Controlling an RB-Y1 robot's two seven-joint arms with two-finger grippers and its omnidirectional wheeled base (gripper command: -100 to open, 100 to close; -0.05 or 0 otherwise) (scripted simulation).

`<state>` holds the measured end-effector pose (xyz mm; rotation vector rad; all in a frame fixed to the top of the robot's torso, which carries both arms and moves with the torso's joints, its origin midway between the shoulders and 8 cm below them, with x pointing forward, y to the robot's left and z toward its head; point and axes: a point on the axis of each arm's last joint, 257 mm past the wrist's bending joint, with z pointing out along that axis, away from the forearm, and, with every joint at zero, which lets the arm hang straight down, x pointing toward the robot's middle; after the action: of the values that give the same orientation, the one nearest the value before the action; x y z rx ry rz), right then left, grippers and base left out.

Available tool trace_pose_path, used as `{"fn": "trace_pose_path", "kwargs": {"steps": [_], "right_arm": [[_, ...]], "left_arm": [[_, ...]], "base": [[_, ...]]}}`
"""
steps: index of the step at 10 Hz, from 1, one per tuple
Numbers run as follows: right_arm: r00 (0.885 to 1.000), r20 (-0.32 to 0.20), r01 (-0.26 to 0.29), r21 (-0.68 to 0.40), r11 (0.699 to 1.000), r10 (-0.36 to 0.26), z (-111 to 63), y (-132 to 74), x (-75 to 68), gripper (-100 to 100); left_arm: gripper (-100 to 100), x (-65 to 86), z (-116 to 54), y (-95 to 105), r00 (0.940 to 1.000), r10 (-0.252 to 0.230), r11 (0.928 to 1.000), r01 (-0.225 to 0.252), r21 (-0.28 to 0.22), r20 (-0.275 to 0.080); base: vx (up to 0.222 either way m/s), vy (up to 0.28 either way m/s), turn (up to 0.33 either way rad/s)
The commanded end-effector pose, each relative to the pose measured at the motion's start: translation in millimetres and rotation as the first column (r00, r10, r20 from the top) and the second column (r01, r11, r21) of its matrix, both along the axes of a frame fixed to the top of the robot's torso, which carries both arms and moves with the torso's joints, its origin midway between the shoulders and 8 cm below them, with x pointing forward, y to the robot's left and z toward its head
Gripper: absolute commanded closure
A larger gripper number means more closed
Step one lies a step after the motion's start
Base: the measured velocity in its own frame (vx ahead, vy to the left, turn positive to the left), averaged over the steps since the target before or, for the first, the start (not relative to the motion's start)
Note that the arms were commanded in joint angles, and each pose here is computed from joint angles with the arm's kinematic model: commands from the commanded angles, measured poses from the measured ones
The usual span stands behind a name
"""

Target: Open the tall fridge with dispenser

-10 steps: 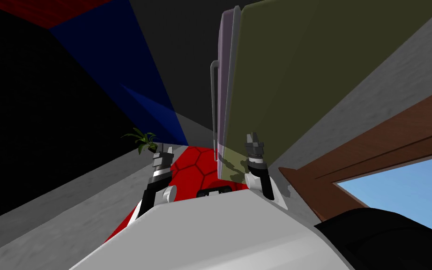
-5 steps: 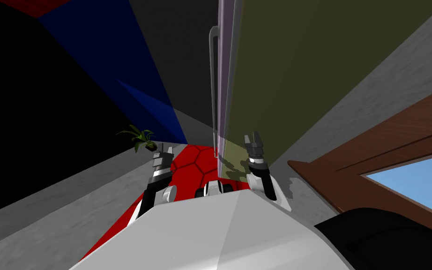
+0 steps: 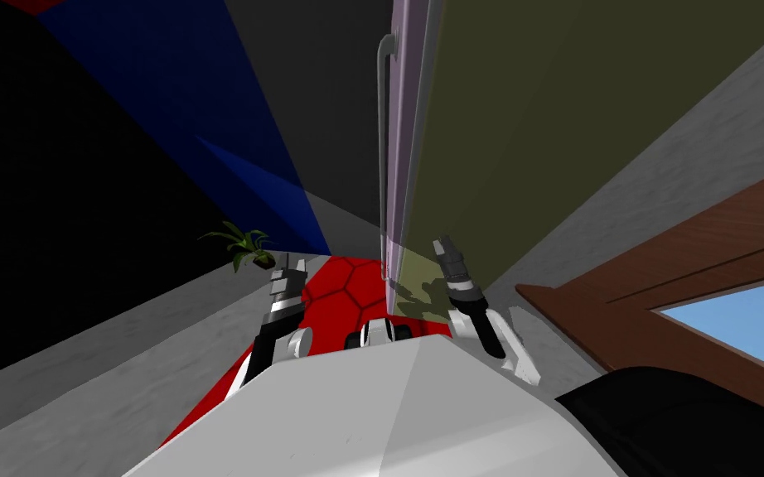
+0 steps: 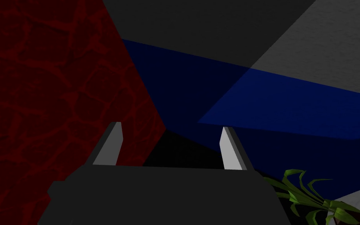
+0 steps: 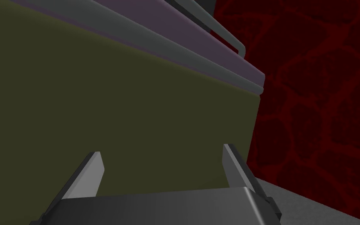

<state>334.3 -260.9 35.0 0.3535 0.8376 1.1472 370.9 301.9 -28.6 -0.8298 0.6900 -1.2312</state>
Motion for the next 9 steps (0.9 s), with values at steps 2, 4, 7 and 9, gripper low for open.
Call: {"fn": "trace_pose_path", "kwargs": {"steps": [2, 4, 7, 9], "right_arm": [[0.998, -0.027, 0.045, -0.17, 0.984, -0.05, -7.5, 0, 0.1, -100], [0.996, -0.035, 0.068, -0.252, 0.965, -0.08, -11.2, -2, 0.0, -100], [0.989, -0.041, 0.112, -0.399, 0.91, -0.14, -16.8, -9, -1.0, -100], [0.984, -0.039, 0.136, -0.479, 0.867, -0.175, -20.3, -13, -1.3, -100]], "left_arm": [[0, 0.0, 0.0, 0.0, 1.0, 0.0, 1.0, 0.0, 0.0, 0.0], [0, 0.0, 0.0, 0.0, 1.0, 0.0, 1.0, 0.0, 0.0, 0.0], [0, 0.0, 0.0, 0.0, 1.0, 0.0, 1.0, 0.0, 0.0, 0.0], [0, 0.0, 0.0, 0.0, 1.0, 0.0, 1.0, 0.0, 0.0, 0.0]], "base": [[0.037, 0.07, -0.058], [0.039, 0.052, -0.037], [0.031, 0.064, -0.052], [0.025, 0.062, -0.054]]}}
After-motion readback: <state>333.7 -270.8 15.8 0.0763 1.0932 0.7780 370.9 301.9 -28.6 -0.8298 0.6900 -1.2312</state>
